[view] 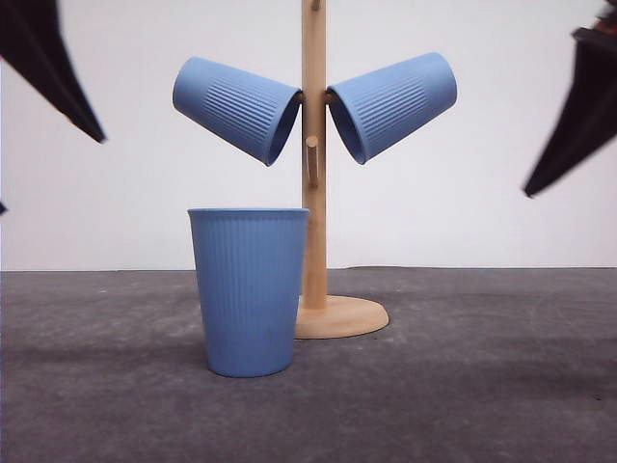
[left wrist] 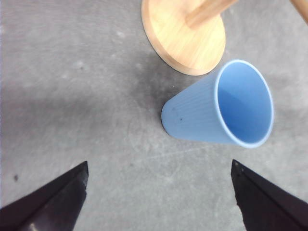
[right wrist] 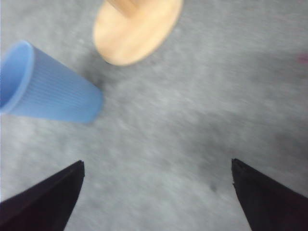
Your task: Place three cups
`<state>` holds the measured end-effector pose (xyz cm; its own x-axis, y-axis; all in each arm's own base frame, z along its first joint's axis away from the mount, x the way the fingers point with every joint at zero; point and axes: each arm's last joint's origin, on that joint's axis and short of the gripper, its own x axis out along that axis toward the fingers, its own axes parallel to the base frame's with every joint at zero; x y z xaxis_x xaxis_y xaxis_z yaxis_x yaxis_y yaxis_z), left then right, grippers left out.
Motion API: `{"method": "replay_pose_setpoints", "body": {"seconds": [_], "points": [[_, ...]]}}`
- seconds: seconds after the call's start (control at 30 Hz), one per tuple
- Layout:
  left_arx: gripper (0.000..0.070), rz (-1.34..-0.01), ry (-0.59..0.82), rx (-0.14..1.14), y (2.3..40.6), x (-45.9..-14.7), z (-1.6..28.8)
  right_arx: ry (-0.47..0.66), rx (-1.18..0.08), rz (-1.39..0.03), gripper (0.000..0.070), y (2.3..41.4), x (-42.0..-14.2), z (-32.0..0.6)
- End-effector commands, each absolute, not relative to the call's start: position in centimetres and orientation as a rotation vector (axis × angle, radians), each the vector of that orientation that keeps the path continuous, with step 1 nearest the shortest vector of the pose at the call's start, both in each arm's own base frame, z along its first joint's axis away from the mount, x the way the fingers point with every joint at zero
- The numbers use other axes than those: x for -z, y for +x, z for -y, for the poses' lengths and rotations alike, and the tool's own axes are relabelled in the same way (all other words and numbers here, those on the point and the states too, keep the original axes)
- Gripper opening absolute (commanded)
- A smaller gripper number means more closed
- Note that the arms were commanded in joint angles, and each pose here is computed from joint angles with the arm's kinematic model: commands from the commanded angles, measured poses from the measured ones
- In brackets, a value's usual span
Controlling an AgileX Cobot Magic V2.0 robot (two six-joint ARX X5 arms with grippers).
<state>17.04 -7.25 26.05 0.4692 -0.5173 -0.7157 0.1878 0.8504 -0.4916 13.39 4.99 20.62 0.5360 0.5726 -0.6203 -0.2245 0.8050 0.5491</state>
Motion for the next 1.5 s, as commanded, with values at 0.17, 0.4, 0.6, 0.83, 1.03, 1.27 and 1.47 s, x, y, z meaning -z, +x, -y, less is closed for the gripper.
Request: {"method": "replay_pose_setpoints", "body": {"seconds": [0.17,0.4,0.6,0.83,1.03,1.27,1.47], "points": [[0.0551,-1.069,-0.294,0.458,20.3,-26.5,11.0,0.352,-0.473,-0.827,0.0614,12.2,-21.3,-4.5],[0.0551,-1.142,-0.24,0.457,23.2,-25.8,14.9,0.343,-0.463,-0.798,0.0614,11.7,-21.6,-4.4],[0.0543,-1.2,-0.197,0.435,24.9,-24.3,17.5,0.344,-0.464,-0.798,0.0614,11.7,-21.6,-4.4],[0.0252,-1.281,-0.146,0.429,25.5,-21.7,19.2,0.33,-0.481,-0.795,0.0614,11.7,-21.6,-4.4],[0.0,-1.3,-0.149,0.529,25.3,-22.0,19.3,0.316,-0.731,-0.779,0.0616,11.5,-22.0,-5.0],[0.0,-1.378,-0.227,0.768,24.0,-24.5,19.7,0.289,-0.924,-0.731,0.063,11.2,-22.5,-6.0],[0.0,-1.412,-0.157,0.897,22.2,-25.9,21.6,0.225,-1.058,-0.652,0.0633,10.8,-23.3,-7.4]]}}
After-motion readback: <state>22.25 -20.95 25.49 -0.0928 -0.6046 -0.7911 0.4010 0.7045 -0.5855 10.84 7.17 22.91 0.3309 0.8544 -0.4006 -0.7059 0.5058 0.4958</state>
